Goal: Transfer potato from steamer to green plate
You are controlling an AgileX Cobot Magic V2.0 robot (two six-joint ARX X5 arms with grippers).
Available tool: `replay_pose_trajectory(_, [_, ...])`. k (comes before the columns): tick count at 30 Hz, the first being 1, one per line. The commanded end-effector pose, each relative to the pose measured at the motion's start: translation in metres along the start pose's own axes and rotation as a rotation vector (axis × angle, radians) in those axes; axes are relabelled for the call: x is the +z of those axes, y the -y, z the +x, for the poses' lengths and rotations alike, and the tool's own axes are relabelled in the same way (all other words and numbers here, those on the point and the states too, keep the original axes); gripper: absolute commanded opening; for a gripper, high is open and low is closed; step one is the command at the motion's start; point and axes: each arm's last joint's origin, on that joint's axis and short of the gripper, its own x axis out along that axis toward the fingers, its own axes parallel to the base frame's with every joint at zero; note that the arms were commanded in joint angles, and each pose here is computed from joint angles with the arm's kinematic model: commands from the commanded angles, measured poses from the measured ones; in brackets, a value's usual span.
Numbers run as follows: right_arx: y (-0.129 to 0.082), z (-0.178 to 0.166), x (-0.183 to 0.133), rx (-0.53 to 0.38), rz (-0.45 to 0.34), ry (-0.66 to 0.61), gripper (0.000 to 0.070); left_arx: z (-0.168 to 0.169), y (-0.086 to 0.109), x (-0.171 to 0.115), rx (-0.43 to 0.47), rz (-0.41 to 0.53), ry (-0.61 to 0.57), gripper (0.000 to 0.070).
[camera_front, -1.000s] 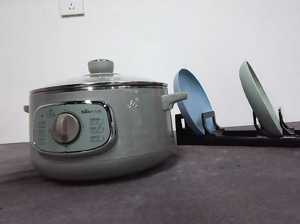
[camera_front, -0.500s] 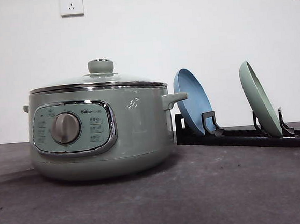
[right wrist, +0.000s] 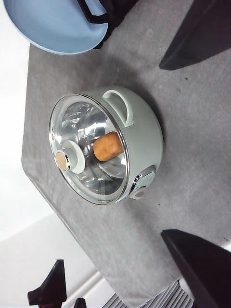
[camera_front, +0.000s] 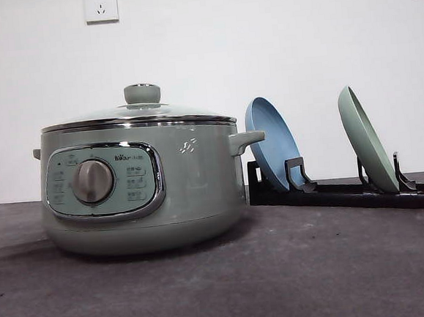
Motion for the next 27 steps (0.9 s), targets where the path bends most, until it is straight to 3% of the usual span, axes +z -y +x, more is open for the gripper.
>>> replay_pose_trajectory(1, [-0.001,0.0,0.005,0.0,0.035,0.01,0.07,-0.002,0.003,0.007,-0.015,0.032,0.024,0.07])
replay_pose_trajectory(5, [0.007,0.01,0.011,-0.022,0.102,-0.006,0.0695,-0.002,0.003,0.007,-0.015,0.033,0.025,0.07])
replay_pose_trajectory(14, [0.041,0.05,0.059,-0.211,0.21,-0.056,0.0693,-0.002,0.003,0.007,-0.015,0.032,0.026,0.07])
replay_pose_trajectory(21, [0.091,0.098,0.092,-0.298,0.257,-0.089,0.0693,-0.002,0.003,0.008,-0.015,0.036,0.031,0.07])
replay_pose_trajectory(27, [0.136,0.142,0.099,-0.329,0.291,-0.108,0.0693,-0.002,0.003,0.008,-0.015,0.04,0.031,0.07])
